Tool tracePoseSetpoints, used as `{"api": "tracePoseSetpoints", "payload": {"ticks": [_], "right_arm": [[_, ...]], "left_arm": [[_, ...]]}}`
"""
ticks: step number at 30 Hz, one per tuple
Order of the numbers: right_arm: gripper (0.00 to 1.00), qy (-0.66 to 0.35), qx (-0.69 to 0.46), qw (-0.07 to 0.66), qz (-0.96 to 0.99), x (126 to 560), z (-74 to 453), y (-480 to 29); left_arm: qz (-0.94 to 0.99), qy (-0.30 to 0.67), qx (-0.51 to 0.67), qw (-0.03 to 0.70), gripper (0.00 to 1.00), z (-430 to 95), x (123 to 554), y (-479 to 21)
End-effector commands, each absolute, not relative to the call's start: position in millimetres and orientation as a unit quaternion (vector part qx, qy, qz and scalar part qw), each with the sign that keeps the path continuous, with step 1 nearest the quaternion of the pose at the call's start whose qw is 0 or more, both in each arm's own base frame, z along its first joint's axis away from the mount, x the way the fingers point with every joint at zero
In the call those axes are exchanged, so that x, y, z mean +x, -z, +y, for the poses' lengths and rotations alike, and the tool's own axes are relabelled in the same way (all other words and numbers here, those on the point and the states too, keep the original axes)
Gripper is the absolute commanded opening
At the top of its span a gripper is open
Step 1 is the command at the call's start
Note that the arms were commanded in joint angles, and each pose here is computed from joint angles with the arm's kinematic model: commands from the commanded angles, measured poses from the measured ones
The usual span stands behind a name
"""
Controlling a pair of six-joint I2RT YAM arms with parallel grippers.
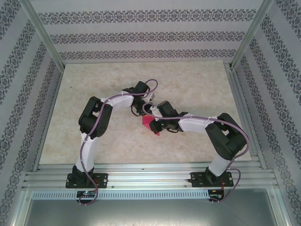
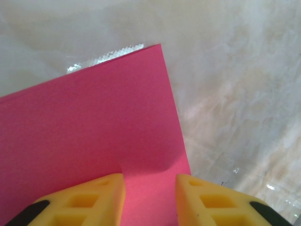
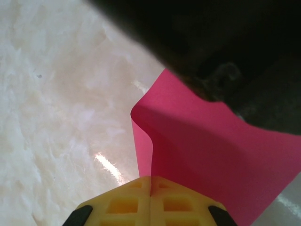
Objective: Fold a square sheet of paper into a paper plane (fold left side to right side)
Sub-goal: Third fold the triangle at the center of the table.
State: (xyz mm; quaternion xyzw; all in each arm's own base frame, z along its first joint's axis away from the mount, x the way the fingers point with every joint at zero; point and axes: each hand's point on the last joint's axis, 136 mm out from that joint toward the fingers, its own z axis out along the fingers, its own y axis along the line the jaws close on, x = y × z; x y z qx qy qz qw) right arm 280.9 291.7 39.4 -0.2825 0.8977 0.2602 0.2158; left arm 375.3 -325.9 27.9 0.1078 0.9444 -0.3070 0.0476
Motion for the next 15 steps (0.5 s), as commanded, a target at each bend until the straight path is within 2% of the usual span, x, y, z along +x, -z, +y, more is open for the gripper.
{"api": "tracePoseSetpoints", "payload": {"ticks": [1,15], "right_arm": [[0.00,-0.282,-0.264,0.202,0.900,276.1,288.4,-39.3],[0.00,-0.297,-0.247,0.199,0.901,281.7,281.7,-38.7]], "left_arm": [[0.947,0.297,0.116,0.022,0.36,-329.8,361.3,-7.0],[0.949,0.294,0.117,0.018,0.36,-331.2,359.5,-1.7]]}}
